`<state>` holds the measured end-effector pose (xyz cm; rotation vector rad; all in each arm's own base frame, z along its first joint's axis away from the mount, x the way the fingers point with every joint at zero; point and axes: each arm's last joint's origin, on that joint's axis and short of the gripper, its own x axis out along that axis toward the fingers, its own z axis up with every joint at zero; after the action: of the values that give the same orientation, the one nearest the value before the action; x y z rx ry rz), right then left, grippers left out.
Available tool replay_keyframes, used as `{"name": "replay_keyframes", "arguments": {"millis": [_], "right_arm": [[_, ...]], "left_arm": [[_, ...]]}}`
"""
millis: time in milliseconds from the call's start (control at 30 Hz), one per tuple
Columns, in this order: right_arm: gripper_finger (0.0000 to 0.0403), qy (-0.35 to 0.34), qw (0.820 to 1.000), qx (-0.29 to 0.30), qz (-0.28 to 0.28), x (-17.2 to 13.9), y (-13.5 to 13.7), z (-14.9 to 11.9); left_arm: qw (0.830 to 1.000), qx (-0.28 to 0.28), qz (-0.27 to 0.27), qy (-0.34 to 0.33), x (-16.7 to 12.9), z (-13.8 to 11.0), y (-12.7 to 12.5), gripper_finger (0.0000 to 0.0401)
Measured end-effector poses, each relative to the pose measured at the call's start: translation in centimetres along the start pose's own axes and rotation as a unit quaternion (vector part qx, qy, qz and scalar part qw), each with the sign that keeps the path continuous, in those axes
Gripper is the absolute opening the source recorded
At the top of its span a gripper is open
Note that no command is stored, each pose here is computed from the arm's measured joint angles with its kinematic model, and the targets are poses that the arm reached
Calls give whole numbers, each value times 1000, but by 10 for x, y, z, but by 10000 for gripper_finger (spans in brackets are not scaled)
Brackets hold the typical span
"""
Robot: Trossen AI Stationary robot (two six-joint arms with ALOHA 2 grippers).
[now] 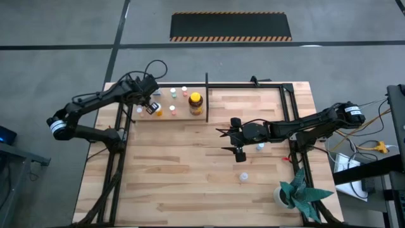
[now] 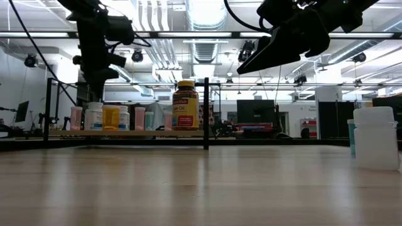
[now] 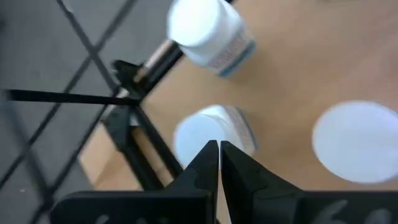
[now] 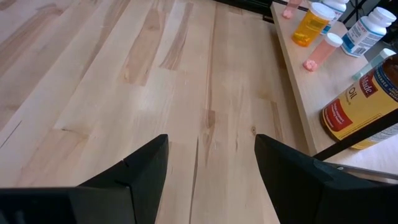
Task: Pick and place medicine bottles onto shelf by color
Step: Put the white pill bottle on the shelf
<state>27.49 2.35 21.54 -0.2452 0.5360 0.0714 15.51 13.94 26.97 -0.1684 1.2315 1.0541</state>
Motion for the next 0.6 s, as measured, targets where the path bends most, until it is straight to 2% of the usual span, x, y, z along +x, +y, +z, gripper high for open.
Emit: {"name": "replay_keyframes", "arguments": {"millis": [200,500,600], "right_arm": [[231,0,1000,-1,0,0,0,0],[231,0,1000,0,0,0,0,0],[231,0,1000,1,0,0,0,0]], "left_arm": [[996,-4,89,-14,0,2,6,0],[996,-8,83,-24,12,-1,-1,0],[998,-9,64,-22,12,-2,-2,0]]}}
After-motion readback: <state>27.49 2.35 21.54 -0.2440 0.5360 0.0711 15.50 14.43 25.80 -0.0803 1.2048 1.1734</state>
